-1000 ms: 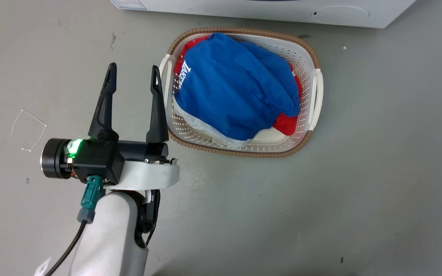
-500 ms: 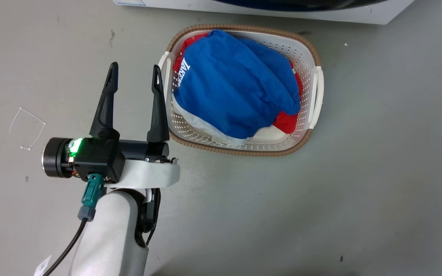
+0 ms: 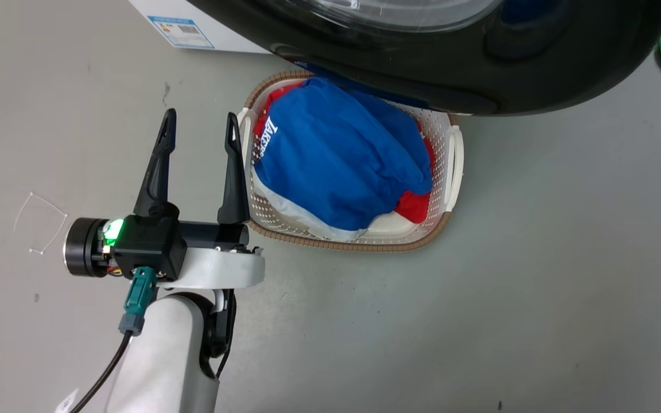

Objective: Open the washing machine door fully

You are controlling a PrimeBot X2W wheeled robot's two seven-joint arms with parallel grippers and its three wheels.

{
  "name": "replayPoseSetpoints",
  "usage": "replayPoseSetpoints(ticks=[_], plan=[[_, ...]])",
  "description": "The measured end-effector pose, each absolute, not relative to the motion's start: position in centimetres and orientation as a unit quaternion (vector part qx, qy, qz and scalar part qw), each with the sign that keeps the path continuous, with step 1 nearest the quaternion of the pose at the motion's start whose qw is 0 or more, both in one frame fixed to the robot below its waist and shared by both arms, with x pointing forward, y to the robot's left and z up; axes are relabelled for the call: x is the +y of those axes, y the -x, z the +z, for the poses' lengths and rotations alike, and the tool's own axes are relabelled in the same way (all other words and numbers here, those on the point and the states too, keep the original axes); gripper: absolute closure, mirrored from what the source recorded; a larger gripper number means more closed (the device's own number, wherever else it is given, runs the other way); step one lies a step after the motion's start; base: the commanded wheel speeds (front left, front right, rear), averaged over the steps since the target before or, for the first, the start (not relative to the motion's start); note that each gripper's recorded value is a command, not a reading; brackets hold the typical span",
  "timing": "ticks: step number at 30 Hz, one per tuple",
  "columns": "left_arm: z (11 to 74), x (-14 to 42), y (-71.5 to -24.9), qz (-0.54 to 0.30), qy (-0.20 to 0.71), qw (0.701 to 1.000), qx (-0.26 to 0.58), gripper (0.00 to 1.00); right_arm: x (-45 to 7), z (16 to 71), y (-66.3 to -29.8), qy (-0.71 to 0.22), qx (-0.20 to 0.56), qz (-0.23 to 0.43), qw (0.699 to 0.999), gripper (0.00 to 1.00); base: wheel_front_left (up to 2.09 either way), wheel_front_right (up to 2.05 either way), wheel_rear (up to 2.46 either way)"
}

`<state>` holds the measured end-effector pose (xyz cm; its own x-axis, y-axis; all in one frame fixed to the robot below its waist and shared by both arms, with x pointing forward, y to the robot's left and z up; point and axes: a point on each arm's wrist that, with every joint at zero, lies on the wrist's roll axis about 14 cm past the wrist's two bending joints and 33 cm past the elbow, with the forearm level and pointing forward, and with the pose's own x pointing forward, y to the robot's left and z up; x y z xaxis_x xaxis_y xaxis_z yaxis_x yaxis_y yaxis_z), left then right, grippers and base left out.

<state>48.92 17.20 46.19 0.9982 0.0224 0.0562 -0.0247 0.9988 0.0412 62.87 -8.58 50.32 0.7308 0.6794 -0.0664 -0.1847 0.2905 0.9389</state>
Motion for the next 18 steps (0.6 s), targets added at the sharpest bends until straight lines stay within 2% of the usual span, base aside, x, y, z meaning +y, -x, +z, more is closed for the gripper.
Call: replayPoseSetpoints(ticks=[6,18], plan=[[47.1,17.1,-48.2,0.009,-0.022,0.999,-0.034,0.0,-7.6,50.3,-60.2,-0.508,0.263,0.302,0.762,1.0,0.0,0.0,0.0],[48.9,17.2,-46.5,0.01,-0.023,0.999,-0.047,0.0,-4.3,50.1,-53.9,-0.492,0.319,0.35,0.731,1.0,0.0,0.0,0.0]])
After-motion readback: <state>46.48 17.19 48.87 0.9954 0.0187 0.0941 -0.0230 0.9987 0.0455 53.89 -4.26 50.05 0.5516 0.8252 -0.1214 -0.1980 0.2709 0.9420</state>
